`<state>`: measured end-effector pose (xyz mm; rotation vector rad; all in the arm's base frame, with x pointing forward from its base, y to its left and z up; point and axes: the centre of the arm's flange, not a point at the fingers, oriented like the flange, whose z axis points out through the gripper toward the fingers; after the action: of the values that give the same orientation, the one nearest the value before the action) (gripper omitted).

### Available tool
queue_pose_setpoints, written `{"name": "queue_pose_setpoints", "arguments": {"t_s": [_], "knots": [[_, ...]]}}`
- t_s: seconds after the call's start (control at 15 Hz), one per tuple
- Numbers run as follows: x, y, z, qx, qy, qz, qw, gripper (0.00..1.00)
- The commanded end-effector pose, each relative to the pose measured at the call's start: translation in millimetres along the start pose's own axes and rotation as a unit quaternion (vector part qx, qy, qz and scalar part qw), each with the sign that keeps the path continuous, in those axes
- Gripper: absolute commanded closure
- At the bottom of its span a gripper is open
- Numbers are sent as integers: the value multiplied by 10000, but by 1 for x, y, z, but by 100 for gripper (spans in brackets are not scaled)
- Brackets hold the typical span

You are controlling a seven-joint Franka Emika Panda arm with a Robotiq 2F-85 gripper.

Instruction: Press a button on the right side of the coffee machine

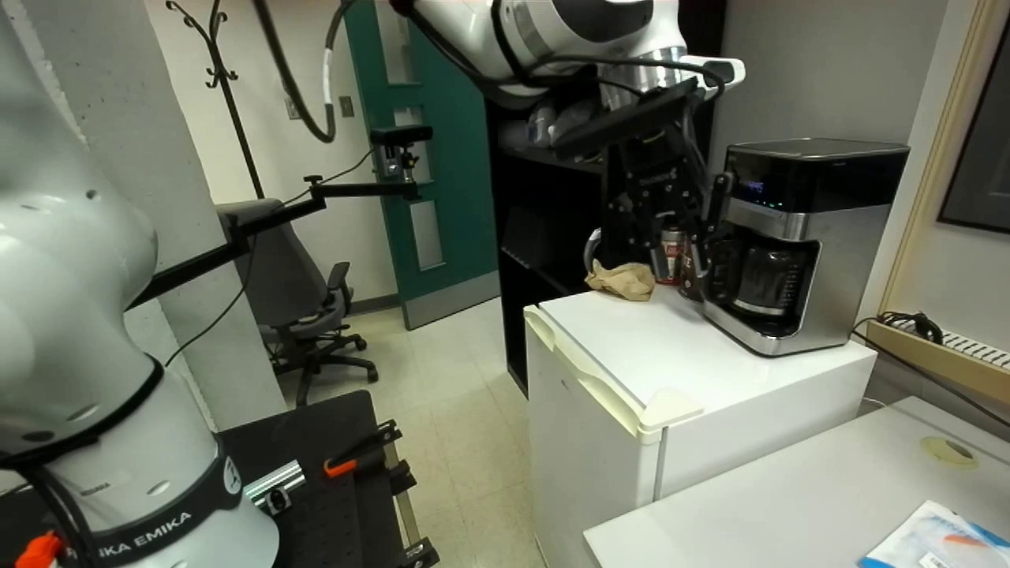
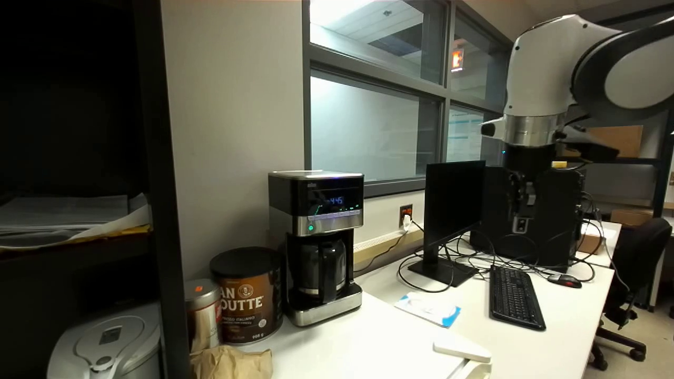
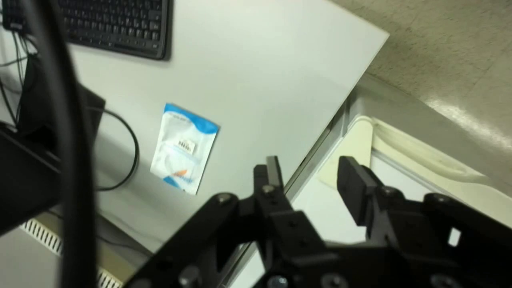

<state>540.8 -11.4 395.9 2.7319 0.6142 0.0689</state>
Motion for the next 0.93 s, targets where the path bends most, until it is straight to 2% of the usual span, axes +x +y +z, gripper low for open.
{"name": "queue_pose_setpoints", "arguments": {"t_s": [0.0,0.13,0.27,0.47,0.67,0.87], "knots": [[69,-5,27,-729,503,-543,9946,88],[96,-13,34,-1097,885,-839,9865,100],[122,-20,36,-1419,1323,-1053,9753,100],[155,-30,34,-1854,1971,-1291,9540,100],[173,-33,32,-2256,2584,-1432,9283,100],[185,-29,32,-2476,2996,-1451,9099,100]]}}
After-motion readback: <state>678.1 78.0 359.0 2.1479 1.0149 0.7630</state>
